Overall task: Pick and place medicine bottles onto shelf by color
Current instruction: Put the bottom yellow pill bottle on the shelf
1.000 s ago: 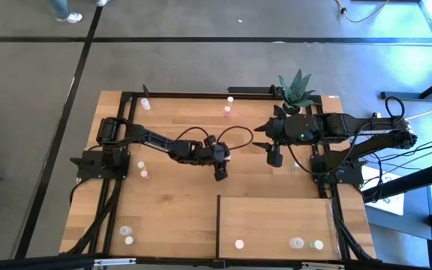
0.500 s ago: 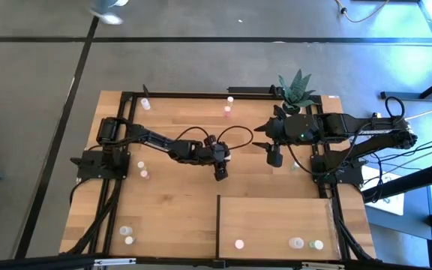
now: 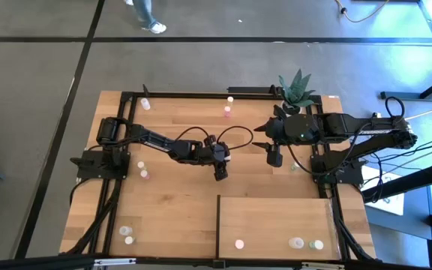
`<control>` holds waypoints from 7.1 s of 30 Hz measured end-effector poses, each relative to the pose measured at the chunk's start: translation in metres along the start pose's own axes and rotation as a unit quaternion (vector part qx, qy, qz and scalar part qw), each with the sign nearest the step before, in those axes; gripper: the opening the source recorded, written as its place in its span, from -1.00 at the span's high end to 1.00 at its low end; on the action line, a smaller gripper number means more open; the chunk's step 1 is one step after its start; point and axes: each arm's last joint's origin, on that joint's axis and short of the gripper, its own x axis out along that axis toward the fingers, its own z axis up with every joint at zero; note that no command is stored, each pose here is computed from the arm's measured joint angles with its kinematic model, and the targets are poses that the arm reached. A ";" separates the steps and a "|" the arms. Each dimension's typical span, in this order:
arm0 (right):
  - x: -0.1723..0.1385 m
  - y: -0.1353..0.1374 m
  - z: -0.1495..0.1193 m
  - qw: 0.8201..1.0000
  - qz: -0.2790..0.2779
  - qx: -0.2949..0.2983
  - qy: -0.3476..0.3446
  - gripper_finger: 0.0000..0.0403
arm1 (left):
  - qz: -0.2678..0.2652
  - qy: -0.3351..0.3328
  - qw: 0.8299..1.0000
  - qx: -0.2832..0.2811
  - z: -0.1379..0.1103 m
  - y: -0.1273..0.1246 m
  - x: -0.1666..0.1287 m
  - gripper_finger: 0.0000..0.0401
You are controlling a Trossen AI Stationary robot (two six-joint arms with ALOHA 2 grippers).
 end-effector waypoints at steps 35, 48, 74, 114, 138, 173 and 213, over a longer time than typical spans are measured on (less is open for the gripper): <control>0.000 0.001 0.000 1.000 0.018 0.001 0.001 -0.08 | -0.009 0.003 1.000 -0.005 0.001 0.005 0.001 0.26; 0.000 0.001 0.000 1.000 0.018 0.001 0.001 -0.08 | 0.000 0.003 1.000 -0.012 0.003 0.013 0.003 0.26; 0.000 0.001 0.000 1.000 0.019 0.000 0.001 -0.08 | 0.001 -0.028 1.000 0.014 0.020 0.021 -0.015 0.26; 0.038 0.014 -0.001 0.998 0.044 -0.024 0.040 -0.08 | -0.004 -0.219 0.975 -0.032 0.082 0.052 -0.178 0.27; 0.074 0.022 -0.009 0.991 0.071 -0.072 0.087 -0.08 | -0.007 -0.218 0.975 -0.030 0.081 0.051 -0.179 0.27; 0.159 0.042 -0.039 0.977 0.069 -0.111 0.171 0.08 | -0.030 -0.216 0.976 -0.016 0.076 0.039 -0.196 0.27; 0.219 -0.004 -0.067 0.966 0.083 -0.121 0.211 -0.32 | -0.030 -0.213 0.976 -0.016 0.076 0.039 -0.195 0.27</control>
